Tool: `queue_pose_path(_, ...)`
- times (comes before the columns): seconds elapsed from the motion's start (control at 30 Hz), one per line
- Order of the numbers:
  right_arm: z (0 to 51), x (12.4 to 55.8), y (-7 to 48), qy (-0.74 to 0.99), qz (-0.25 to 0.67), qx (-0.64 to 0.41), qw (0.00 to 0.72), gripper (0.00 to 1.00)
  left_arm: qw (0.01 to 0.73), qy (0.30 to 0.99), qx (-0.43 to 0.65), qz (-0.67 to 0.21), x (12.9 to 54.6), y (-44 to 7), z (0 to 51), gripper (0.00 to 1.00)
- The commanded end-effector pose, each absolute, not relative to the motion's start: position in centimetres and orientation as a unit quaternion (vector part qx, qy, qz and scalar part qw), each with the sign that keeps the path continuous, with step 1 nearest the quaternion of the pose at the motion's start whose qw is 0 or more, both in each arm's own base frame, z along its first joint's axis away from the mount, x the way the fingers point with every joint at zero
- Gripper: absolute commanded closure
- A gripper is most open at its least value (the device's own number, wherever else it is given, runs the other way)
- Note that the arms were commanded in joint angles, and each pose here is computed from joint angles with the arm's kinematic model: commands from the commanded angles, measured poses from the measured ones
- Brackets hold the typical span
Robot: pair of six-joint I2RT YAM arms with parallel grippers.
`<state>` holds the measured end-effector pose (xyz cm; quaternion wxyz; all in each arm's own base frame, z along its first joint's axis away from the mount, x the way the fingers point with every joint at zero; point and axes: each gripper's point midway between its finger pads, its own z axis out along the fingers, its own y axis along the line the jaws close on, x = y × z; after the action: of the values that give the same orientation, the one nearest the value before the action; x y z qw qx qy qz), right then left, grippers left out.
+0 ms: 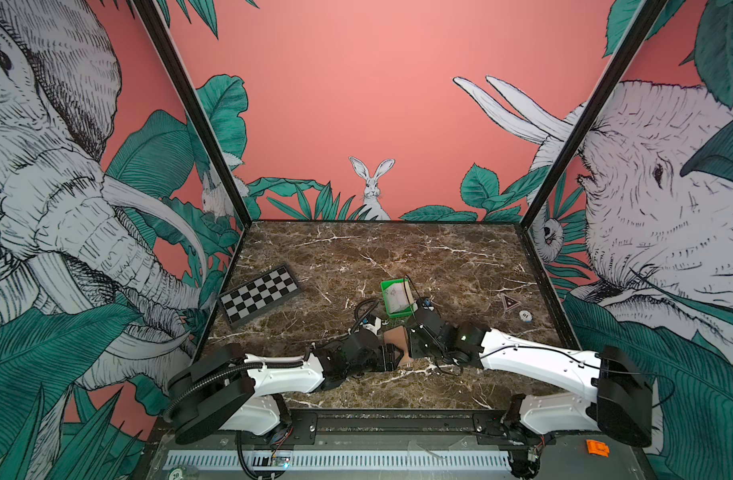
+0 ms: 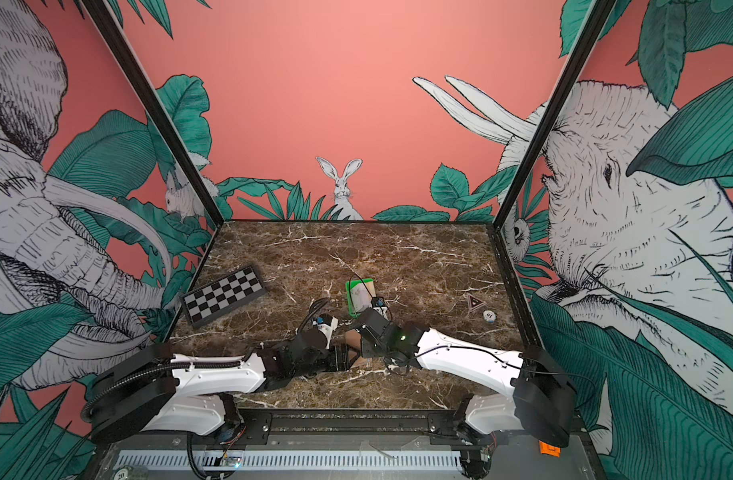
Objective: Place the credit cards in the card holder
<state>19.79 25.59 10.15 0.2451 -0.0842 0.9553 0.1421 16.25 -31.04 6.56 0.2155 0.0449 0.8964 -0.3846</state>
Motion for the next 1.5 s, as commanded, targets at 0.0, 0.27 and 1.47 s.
queue_pose_path(0.0,11.5,19.9,25.8,0.949,0.146,-0.092,0.263,1.00,0.224,0.883,0.055,-0.409,16.5,-31.9,8.5,0.16)
queue_pose_path(0.27,12.9,19.8,26.4,0.942,0.154,-0.104,0.280,1.00,0.216,0.883,0.063,-0.413,16.5,-32.6,8.7,0.14)
queue_pose_path(1.47,11.1,19.3,24.3,0.950,0.090,-0.118,0.276,1.00,0.216,0.916,0.027,-0.338,18.8,-27.7,7.4,0.53)
